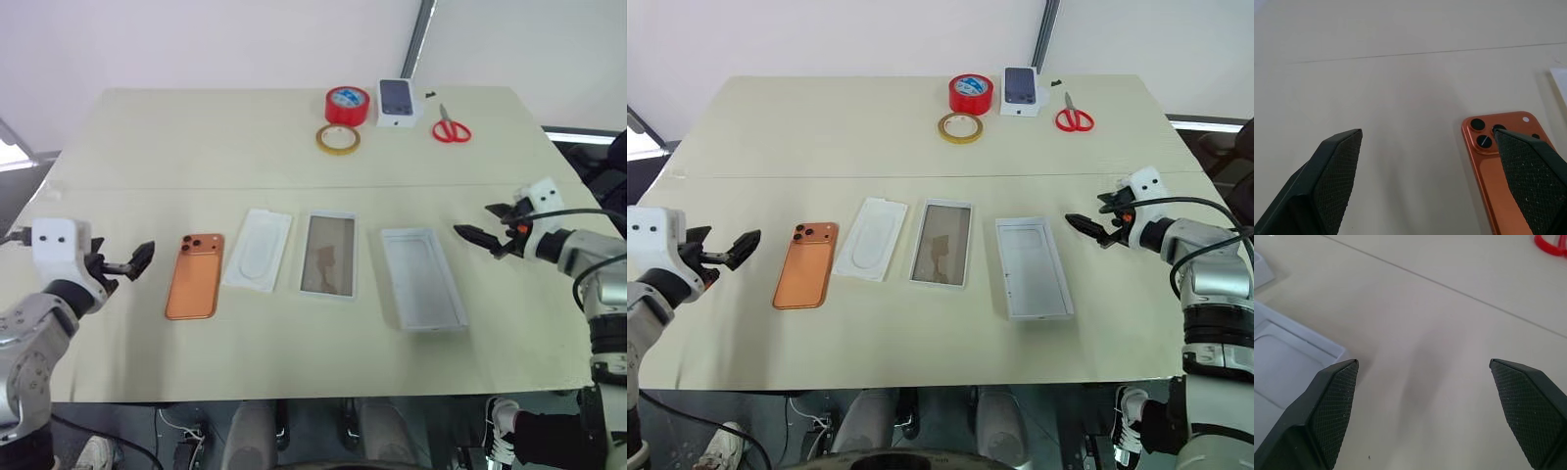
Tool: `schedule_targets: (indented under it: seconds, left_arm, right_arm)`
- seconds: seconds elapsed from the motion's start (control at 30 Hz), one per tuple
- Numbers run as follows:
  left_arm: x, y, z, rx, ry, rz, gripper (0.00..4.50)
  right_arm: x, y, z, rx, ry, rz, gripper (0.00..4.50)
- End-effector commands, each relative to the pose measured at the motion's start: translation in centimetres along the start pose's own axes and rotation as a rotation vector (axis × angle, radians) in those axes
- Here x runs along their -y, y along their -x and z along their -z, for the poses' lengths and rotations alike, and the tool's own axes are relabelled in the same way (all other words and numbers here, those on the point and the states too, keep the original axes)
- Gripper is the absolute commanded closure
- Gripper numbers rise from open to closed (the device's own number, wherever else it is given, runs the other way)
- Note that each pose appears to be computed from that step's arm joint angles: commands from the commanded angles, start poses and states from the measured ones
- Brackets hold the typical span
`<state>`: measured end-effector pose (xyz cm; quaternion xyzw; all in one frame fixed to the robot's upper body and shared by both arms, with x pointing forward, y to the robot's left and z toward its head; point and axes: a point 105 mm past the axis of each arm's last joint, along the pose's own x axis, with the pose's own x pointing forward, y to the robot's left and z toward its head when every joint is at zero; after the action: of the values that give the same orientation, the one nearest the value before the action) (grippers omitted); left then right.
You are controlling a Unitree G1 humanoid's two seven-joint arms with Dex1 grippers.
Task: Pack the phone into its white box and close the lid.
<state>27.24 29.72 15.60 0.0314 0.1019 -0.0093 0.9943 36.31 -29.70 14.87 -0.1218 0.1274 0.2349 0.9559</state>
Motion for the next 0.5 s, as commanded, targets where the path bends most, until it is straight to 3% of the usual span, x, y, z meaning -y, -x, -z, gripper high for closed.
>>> schedule_targets:
  seconds: [0.03,0.27,0.43,0.5]
  left_arm:
    - [-0.1,0.5,-1.1,0.045,-0.016,-0.020,0.00]
    - [0.8,0.7,-1.0,0.045,-0.008,-0.004,0.00]
    - [4.2,0.1,-1.5,0.057,0.021,0.122,0.00]
    - [7.0,-0.3,-1.6,0.057,0.043,0.222,0.00]
  right_arm:
    - [0.0,-0.4,-1.3,0.043,0.027,-0.003,0.02]
    - [-0.8,-1.4,-2.2,0.067,0.047,-0.040,0.02]
    - [-3.2,-2.0,-3.8,0.103,0.089,-0.129,0.02]
    - [-5.1,-2.4,-4.6,0.114,0.128,-0.201,0.02]
